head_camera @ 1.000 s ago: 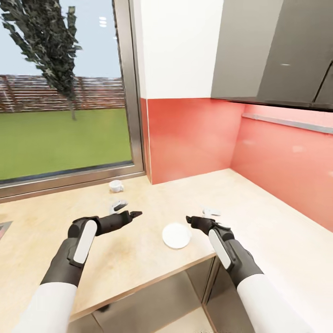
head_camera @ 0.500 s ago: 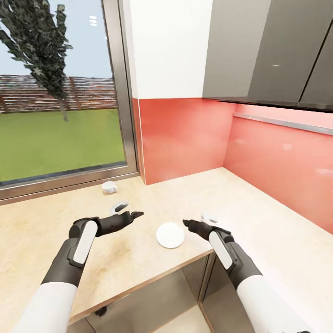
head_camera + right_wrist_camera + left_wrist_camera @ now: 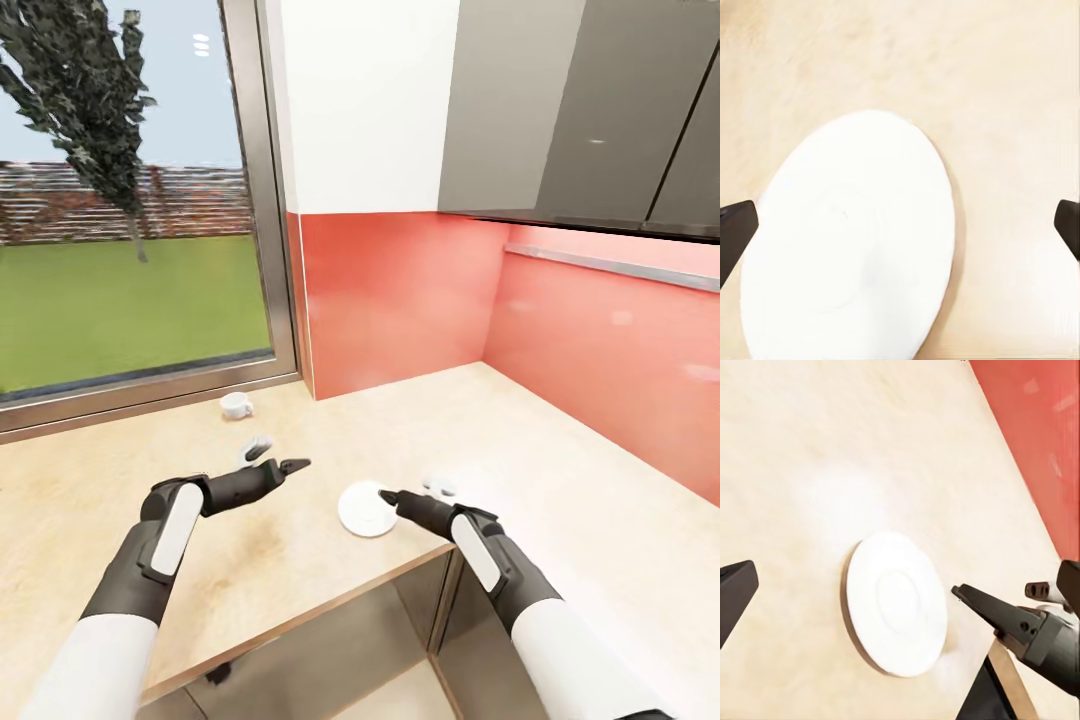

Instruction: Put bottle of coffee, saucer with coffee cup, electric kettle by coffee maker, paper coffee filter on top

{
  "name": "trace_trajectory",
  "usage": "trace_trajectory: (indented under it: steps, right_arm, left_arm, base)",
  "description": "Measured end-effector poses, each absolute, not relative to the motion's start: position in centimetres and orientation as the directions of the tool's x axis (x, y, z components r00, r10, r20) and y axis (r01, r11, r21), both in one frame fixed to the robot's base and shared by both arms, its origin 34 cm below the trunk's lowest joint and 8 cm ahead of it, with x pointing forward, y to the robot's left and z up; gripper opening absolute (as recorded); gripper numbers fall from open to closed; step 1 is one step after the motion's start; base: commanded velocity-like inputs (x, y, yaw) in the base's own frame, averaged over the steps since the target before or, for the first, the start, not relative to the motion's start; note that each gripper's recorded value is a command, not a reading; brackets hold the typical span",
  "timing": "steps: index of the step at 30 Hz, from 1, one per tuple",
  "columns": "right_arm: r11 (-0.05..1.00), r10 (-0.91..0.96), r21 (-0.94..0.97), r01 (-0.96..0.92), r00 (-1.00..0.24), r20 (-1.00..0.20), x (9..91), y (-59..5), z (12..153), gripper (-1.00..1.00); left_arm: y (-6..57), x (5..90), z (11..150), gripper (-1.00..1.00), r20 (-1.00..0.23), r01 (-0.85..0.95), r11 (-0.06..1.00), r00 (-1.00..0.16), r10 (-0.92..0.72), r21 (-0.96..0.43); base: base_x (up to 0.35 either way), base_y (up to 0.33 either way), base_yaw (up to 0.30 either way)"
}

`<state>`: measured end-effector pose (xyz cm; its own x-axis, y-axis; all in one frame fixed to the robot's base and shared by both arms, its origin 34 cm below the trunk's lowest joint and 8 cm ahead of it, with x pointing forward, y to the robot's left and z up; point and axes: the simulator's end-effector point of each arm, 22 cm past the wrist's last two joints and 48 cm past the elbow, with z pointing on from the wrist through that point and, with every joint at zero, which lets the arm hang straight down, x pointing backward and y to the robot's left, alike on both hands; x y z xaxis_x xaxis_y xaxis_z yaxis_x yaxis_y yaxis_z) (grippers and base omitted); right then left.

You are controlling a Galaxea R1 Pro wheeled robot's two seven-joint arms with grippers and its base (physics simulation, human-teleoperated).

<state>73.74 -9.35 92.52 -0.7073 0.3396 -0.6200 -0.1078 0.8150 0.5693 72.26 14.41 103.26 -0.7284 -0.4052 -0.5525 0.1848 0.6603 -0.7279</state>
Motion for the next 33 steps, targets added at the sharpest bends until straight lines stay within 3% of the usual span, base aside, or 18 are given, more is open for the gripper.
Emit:
trace_trajectory:
  steps: [33]
  right_arm:
    - [0.79, 0.33, 0.592, -0.159, -0.704, -0.629, 73.6, -6.9, 93.8, 1.0]
  left_arm:
    - [9.8, 67.9, 97.9, 1.0, -0.371, 0.144, 0.496, -0.84, -0.395, -0.856]
  base:
    - [0.0, 0.0, 0.0]
